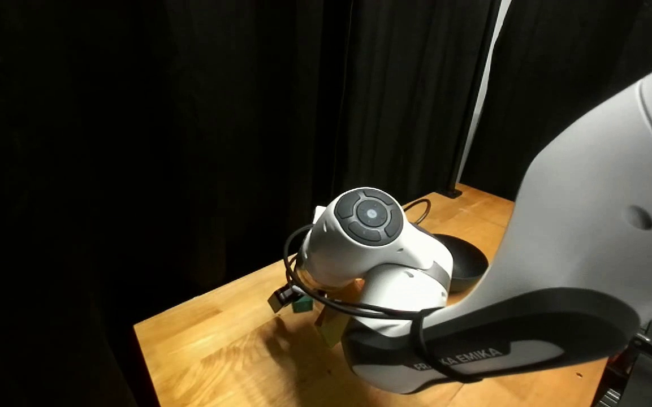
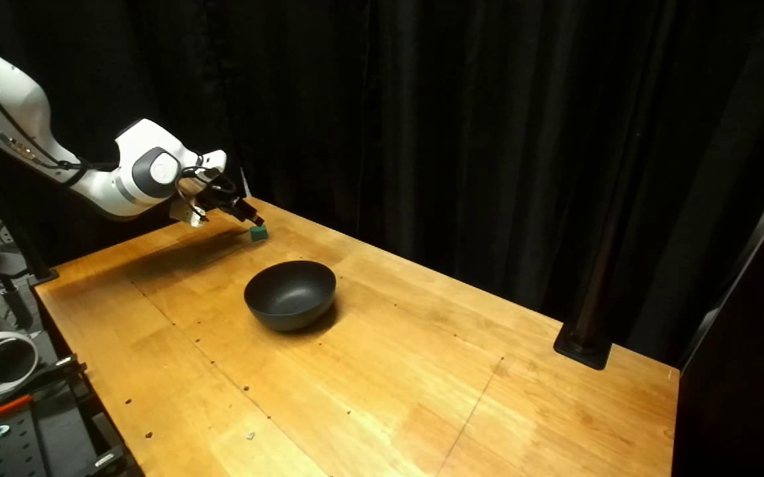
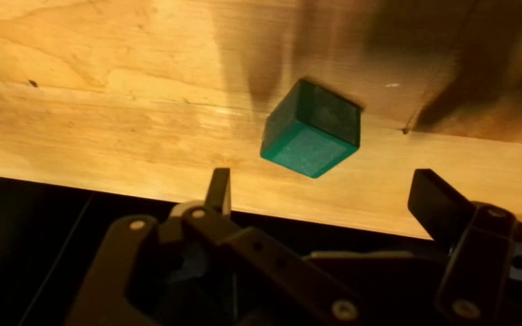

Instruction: Pick up the green object from the table and put it in the bowl

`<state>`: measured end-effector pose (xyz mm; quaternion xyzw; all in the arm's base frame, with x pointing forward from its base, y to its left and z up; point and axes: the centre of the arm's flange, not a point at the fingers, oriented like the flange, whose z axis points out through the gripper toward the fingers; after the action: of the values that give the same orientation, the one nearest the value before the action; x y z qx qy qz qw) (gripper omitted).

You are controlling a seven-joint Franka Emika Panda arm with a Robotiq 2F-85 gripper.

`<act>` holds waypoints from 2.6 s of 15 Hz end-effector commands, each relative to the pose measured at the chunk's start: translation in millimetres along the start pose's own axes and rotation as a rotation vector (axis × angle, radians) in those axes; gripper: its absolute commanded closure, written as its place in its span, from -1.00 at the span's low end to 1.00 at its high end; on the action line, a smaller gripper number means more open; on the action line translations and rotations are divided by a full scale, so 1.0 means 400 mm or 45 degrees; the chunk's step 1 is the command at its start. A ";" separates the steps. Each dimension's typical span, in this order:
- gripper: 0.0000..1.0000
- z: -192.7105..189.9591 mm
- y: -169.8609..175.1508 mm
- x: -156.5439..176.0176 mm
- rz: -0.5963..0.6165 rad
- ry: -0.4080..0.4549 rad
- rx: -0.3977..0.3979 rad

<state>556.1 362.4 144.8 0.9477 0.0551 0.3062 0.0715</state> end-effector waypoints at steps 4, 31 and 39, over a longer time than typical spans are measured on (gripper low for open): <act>-0.31 0.071 -0.015 0.003 0.073 0.005 -0.079; 0.62 -0.100 0.586 0.050 0.360 -0.437 -0.259; -0.37 -0.171 0.714 0.005 0.449 -0.550 -0.213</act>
<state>556.8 87.3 232.5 0.9707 -0.1461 0.1303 0.1395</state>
